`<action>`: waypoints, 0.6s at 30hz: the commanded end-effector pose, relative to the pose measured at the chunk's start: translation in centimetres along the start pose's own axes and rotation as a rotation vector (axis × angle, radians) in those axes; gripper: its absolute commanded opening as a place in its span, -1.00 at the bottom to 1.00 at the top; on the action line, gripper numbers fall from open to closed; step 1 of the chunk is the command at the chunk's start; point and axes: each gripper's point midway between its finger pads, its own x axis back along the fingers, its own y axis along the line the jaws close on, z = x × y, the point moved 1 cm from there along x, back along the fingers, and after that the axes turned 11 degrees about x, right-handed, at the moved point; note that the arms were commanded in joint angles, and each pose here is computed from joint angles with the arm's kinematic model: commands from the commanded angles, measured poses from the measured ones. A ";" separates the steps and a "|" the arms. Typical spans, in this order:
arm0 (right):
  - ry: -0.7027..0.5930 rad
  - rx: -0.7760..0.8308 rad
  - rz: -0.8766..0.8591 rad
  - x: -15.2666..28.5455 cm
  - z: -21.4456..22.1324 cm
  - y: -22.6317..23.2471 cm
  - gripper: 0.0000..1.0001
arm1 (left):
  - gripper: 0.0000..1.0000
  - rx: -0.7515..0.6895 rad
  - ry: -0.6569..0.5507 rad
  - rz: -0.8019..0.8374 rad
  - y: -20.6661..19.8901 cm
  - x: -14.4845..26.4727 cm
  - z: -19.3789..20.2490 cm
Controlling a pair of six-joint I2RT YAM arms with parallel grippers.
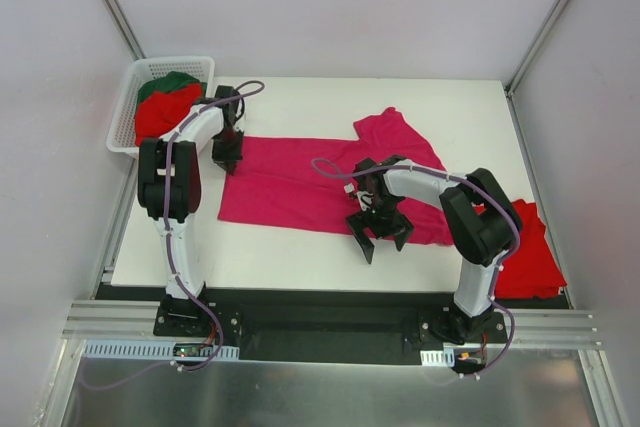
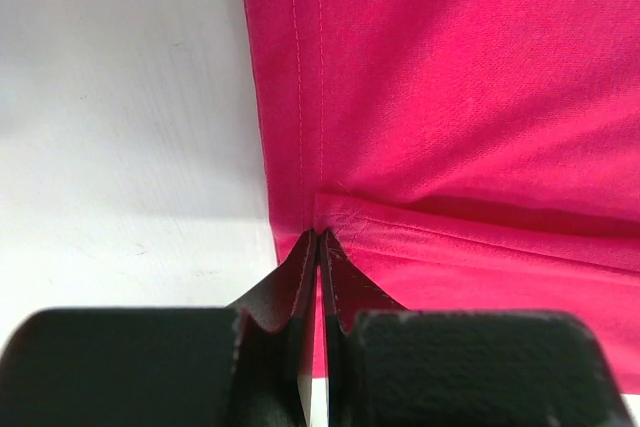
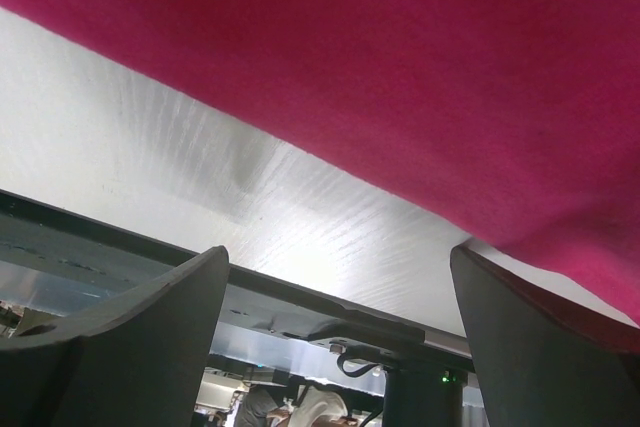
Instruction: Fold and stack the t-shirts
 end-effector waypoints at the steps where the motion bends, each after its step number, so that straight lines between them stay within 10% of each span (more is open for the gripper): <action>1: 0.026 0.023 -0.039 -1.2 0.2 0.4 0.93 | -0.98 -0.022 -0.031 -0.039 0.5 2.1 0.1; 18: 0.023 0.024 -0.036 -1.0 0.4 0.4 0.93 | -0.93 -0.024 -0.043 -0.117 1.9 2.3 -0.1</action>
